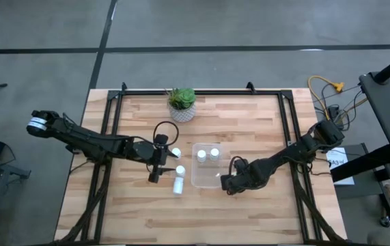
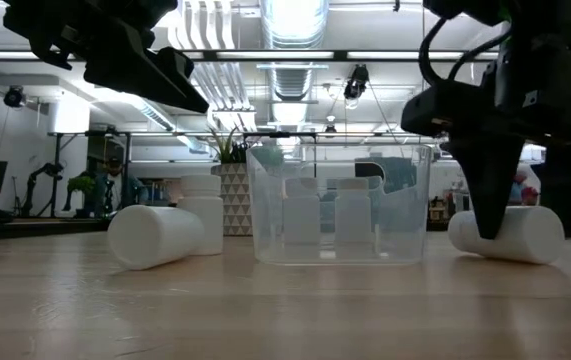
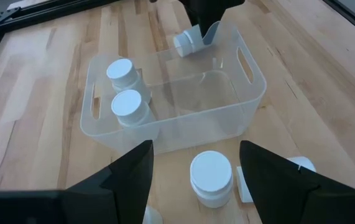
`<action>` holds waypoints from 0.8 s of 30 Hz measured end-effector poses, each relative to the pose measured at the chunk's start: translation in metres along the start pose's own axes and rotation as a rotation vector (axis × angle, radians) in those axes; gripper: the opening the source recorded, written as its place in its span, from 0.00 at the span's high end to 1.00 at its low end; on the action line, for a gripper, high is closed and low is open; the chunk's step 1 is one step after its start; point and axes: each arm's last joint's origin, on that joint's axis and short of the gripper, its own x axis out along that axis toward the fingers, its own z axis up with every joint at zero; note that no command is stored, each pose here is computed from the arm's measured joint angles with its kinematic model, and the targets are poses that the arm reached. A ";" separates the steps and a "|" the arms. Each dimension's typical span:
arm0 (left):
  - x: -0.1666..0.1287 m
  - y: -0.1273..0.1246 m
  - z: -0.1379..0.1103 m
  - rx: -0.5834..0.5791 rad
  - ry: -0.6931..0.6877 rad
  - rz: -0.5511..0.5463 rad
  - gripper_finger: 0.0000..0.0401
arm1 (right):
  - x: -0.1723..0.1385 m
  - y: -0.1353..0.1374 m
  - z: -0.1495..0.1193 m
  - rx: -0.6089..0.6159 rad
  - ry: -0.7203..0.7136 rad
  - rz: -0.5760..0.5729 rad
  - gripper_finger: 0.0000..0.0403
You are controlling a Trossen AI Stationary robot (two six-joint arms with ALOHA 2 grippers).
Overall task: Pick and place pill bottles into a basket
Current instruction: Put the white medicine bottle into the transparent bin
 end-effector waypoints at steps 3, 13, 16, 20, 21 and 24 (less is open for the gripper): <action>0.000 0.000 0.000 0.000 0.000 0.000 0.45 | 0.003 -0.004 0.001 0.005 0.008 -0.021 0.44; 0.000 0.000 0.000 0.000 0.001 0.000 0.45 | 0.004 -0.004 0.001 -0.023 0.009 -0.019 0.49; 0.000 0.000 -0.001 0.000 0.002 0.000 0.45 | 0.004 -0.004 0.001 -0.051 0.009 -0.016 0.57; 0.000 0.000 -0.001 0.005 0.007 -0.001 0.45 | 0.004 -0.004 0.001 -0.081 0.008 -0.012 0.64; 0.000 0.000 -0.001 0.008 0.007 -0.001 0.45 | 0.004 -0.004 0.001 -0.089 0.004 -0.011 0.64; 0.000 0.000 -0.001 0.008 0.007 -0.001 0.45 | 0.003 -0.002 0.001 -0.120 -0.014 -0.003 0.64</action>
